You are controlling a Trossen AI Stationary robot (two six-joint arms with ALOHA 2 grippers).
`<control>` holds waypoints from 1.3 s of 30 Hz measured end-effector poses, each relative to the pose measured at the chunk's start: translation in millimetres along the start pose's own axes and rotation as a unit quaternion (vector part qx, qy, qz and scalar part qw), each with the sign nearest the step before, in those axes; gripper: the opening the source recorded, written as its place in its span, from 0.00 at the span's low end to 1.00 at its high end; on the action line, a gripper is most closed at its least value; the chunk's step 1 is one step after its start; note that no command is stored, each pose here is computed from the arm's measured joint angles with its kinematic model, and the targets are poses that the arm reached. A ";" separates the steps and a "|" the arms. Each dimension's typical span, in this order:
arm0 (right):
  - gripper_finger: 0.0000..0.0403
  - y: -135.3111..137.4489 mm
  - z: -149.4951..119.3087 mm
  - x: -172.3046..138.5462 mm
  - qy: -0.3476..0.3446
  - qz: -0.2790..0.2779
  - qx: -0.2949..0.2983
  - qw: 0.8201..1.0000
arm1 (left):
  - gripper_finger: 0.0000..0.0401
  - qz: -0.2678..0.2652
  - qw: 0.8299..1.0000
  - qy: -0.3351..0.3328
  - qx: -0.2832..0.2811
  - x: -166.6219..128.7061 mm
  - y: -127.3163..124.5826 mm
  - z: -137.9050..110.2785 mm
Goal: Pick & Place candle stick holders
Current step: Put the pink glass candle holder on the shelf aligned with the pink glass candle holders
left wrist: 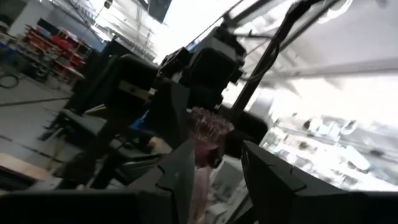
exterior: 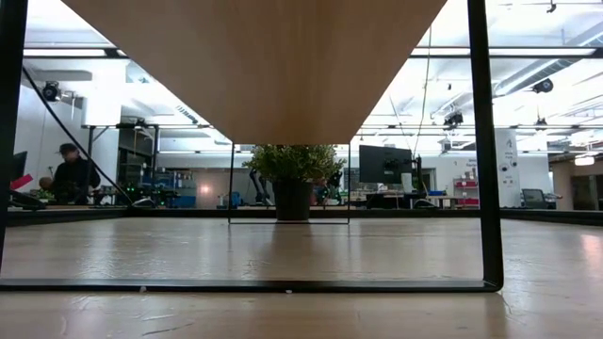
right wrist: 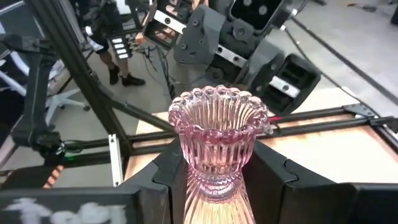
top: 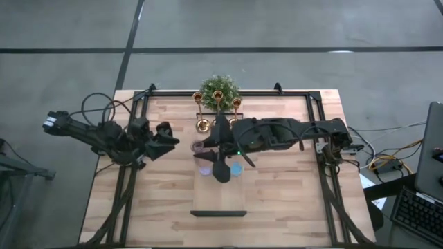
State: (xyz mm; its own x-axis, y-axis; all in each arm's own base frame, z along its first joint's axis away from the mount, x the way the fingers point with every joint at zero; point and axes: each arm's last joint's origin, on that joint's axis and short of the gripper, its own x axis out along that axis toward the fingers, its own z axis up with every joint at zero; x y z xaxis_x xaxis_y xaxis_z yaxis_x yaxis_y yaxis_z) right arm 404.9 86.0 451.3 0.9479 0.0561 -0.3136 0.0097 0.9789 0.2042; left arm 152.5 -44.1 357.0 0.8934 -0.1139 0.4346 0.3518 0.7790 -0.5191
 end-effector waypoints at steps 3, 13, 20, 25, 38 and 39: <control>0.29 0.2 -1.8 0.0 0.010 0.004 0.007 1.000 | 0.34 0.005 0.999 0.010 0.032 4.9 -1.6 1.1; 0.29 -0.4 -7.8 3.8 0.025 0.009 0.012 1.000 | 0.39 0.038 0.991 0.080 0.096 27.0 -7.4 3.5; 0.29 -1.1 -16.5 9.5 0.040 0.007 0.011 0.999 | 0.60 0.040 0.988 0.089 0.123 39.4 -10.3 4.3; 0.29 -1.1 -22.5 12.9 0.054 0.015 0.018 0.998 | 0.63 0.042 0.983 0.102 0.147 40.8 -10.7 4.4; 0.29 -1.4 -23.0 13.9 0.053 0.015 0.018 0.998 | 0.63 0.059 0.980 0.142 0.126 48.4 -3.1 -11.7; 0.29 -1.4 -23.2 13.9 0.053 0.015 0.018 0.998 | 0.63 0.059 0.981 0.142 0.121 49.9 -2.5 -13.2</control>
State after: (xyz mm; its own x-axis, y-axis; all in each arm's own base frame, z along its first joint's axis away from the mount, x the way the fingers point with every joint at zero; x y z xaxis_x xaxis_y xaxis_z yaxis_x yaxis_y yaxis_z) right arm 410.7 89.9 425.2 0.9089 0.1072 -0.4029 -0.0044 0.9688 0.2477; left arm 199.9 -59.8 370.3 0.9779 -0.1542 0.1410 0.1948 0.9168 -0.3487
